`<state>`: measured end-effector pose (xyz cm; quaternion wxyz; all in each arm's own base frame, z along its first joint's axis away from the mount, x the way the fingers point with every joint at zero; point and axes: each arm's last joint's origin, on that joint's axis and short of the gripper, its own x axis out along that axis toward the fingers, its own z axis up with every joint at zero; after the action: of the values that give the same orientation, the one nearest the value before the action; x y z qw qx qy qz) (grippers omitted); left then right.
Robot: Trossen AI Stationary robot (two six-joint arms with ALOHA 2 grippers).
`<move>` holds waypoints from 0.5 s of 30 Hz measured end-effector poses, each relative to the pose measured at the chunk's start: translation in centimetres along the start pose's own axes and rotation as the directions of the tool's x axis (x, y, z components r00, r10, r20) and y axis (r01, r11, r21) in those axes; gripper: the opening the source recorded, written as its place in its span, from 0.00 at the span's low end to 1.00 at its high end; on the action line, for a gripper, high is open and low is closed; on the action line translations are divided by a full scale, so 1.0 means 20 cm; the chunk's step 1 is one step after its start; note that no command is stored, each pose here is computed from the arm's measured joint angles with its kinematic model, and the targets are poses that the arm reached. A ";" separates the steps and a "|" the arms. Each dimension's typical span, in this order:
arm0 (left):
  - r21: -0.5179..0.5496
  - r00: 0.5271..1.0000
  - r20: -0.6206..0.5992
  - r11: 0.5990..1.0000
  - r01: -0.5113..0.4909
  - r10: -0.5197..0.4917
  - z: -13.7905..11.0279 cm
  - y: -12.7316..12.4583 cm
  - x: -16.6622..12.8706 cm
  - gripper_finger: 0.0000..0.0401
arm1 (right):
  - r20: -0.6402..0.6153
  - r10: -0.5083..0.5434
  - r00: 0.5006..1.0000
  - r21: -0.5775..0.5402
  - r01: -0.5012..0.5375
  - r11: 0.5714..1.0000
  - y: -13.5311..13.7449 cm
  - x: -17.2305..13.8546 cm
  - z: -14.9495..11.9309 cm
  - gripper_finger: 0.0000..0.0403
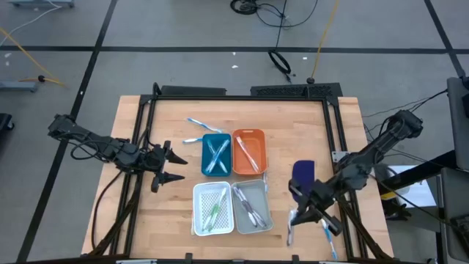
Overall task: Pick & Place Toothbrushes
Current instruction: Put the purple toothbrush into the gray bin
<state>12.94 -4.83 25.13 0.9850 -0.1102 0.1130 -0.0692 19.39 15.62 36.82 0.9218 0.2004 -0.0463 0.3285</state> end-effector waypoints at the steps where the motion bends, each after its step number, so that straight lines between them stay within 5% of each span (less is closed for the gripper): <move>1: 0.000 1.000 0.000 1.000 0.000 0.000 0.00 0.00 0.00 0.68 | 0.010 0.006 1.000 0.019 -0.007 1.000 -0.01 -0.01 -0.02 0.00; 15: 0.000 1.000 0.000 1.000 0.000 0.000 0.00 0.00 0.00 0.68 | 0.134 -0.050 0.990 0.097 0.037 0.995 -0.05 -0.04 -0.08 0.00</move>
<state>12.94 -4.82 25.12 0.9850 -0.1104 0.1130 -0.0692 19.28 15.12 34.78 0.9130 0.2665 -0.0890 0.2959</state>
